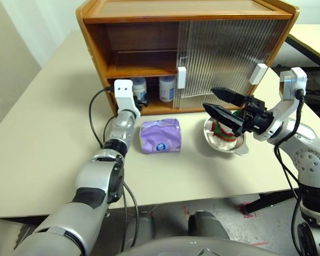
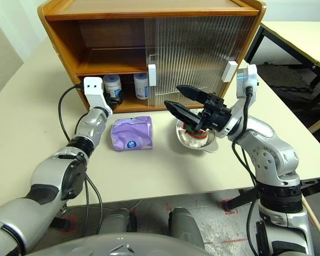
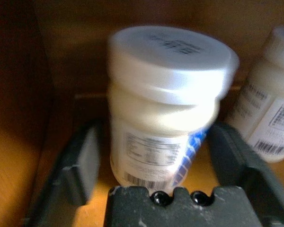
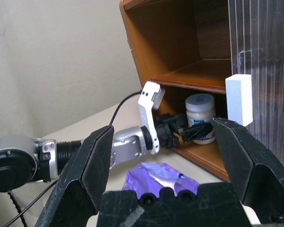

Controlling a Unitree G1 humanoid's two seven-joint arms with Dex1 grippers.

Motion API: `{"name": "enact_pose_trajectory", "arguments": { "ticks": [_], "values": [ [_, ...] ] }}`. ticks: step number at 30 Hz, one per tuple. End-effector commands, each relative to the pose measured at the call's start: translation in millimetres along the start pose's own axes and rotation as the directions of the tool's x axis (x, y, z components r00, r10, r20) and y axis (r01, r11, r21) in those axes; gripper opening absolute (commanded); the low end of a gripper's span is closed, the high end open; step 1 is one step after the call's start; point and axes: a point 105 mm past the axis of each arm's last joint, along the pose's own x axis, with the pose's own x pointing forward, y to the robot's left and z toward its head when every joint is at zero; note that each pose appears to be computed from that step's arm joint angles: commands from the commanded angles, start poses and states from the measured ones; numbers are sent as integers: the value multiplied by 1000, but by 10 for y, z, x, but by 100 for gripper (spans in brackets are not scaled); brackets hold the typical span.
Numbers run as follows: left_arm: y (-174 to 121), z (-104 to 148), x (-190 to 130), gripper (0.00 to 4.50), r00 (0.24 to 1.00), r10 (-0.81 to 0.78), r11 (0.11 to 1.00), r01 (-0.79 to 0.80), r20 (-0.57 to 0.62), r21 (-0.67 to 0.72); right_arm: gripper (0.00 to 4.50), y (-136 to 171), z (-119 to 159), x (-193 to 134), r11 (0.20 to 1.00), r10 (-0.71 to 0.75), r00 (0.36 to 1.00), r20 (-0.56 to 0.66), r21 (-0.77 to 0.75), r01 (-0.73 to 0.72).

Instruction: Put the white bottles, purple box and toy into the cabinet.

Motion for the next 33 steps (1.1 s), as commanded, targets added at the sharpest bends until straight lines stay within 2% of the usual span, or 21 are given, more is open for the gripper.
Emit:
{"name": "enact_pose_trajectory", "arguments": {
  "ticks": [1, 14, 20, 23, 33],
  "values": [
    [7, -18, 1, 447, 1000, 6, 1000, -6, -10, 7, 450, 6, 41, 13, 1000, 7, 1000, 4, -22, -7],
    [-43, -33, -76, 447, 997, -68, 997, 69, 42, -18, 450, 5, 48, 47, 1000, 17, 1000, 11, -24, -17],
    [40, -66, -212, 447, 992, -105, 994, 106, 72, -10, 450, 9, 28, 53, 1000, 19, 1000, 12, -17, -19],
    [58, -18, -265, 447, 987, -128, 992, 129, 93, -13, 450, 9, 19, 57, 1000, 21, 1000, 11, -13, -21],
    [82, 241, -577, 447, 926, -361, 930, 367, 111, -37, 450, 0, 10, 75, 999, 33, 999, 8, -10, -33]
  ]
}}
